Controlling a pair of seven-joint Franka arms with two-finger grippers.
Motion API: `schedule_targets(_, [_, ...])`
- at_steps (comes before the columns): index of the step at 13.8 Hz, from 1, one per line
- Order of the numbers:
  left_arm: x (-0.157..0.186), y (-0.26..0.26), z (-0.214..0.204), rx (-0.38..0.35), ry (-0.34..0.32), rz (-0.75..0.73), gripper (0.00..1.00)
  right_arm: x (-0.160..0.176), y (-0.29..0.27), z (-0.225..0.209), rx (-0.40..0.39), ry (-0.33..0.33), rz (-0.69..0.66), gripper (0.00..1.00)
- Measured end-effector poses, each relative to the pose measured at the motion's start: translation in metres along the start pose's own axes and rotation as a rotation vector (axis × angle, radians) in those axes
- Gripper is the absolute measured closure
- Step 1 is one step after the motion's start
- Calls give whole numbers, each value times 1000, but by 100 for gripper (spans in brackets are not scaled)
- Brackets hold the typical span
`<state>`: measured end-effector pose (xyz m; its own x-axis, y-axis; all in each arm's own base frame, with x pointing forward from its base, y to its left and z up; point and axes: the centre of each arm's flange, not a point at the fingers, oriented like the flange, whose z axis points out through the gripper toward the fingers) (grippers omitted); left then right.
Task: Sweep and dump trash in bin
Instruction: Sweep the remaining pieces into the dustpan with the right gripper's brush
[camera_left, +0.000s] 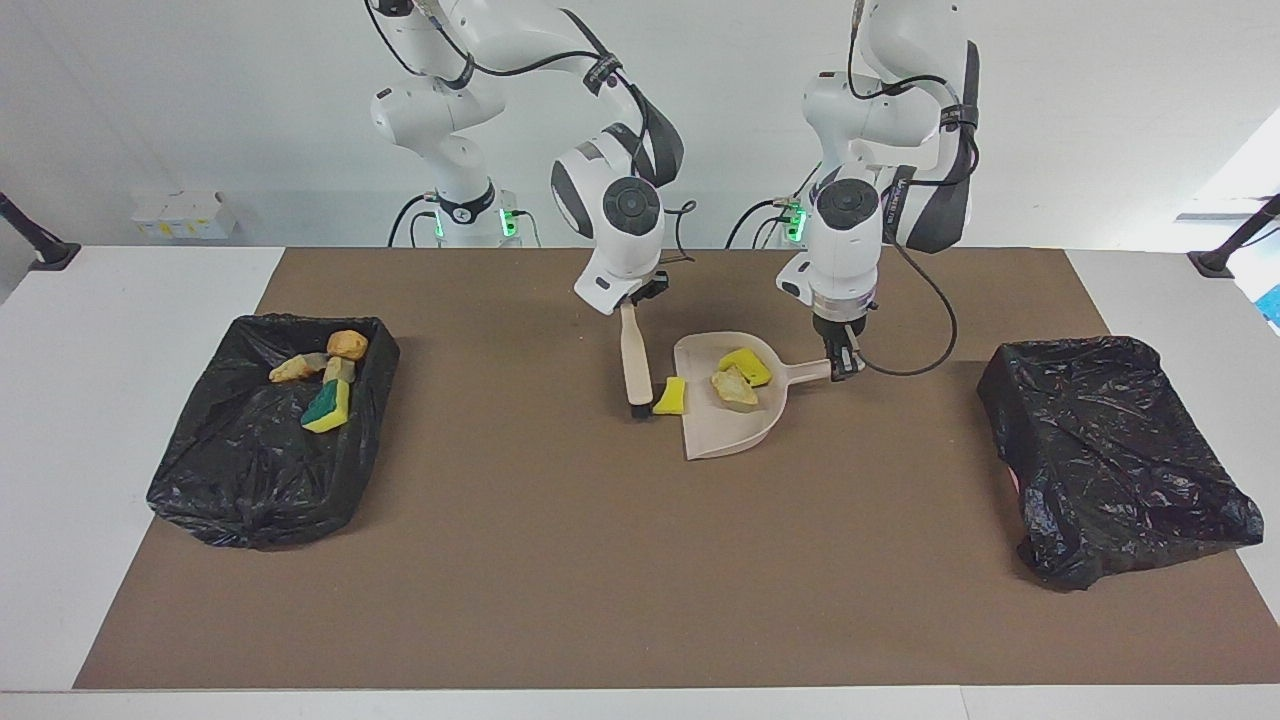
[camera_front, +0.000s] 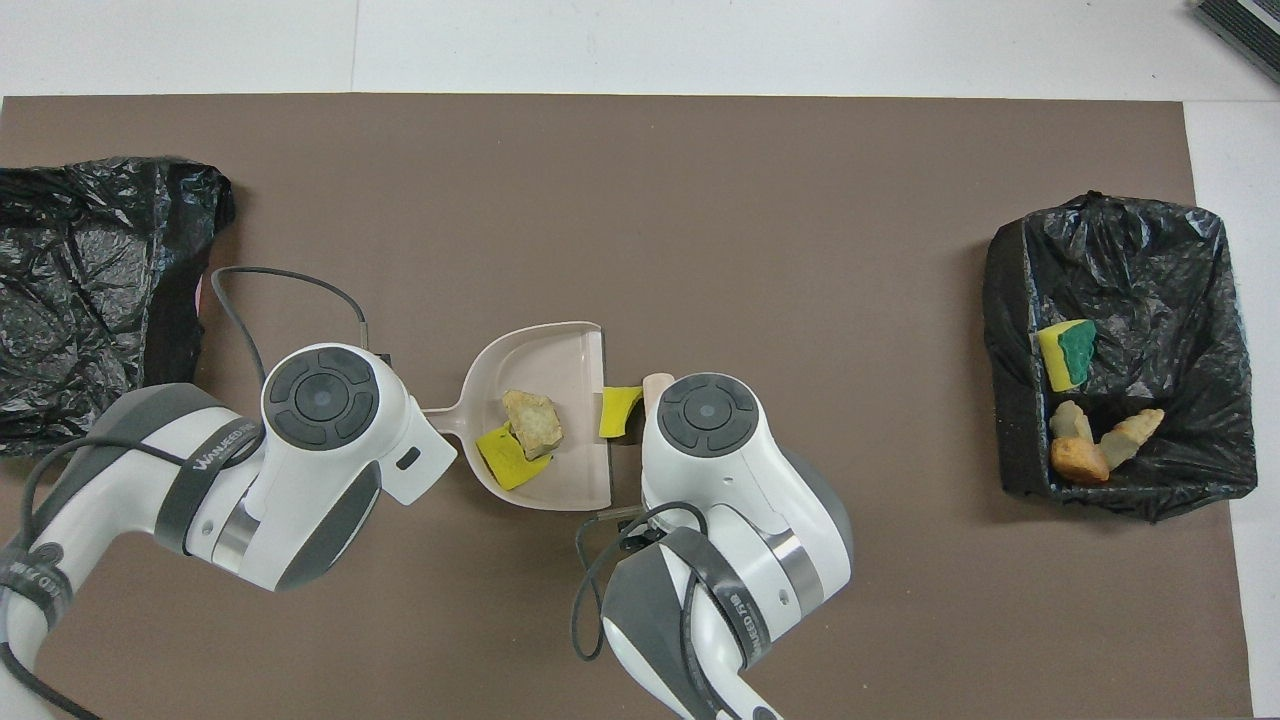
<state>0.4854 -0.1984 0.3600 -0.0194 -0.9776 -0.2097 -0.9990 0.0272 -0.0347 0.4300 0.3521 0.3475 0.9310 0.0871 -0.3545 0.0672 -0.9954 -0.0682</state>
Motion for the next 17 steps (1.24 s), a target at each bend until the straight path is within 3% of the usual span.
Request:
schedule_targets(7, [0, 0, 0, -1, 0, 0, 68, -14, -54, -10, 215, 23, 63, 74])
schedule_targets(17, [-17, -9, 3, 11, 9, 33, 68, -20, -73, -60, 273, 76, 114, 74])
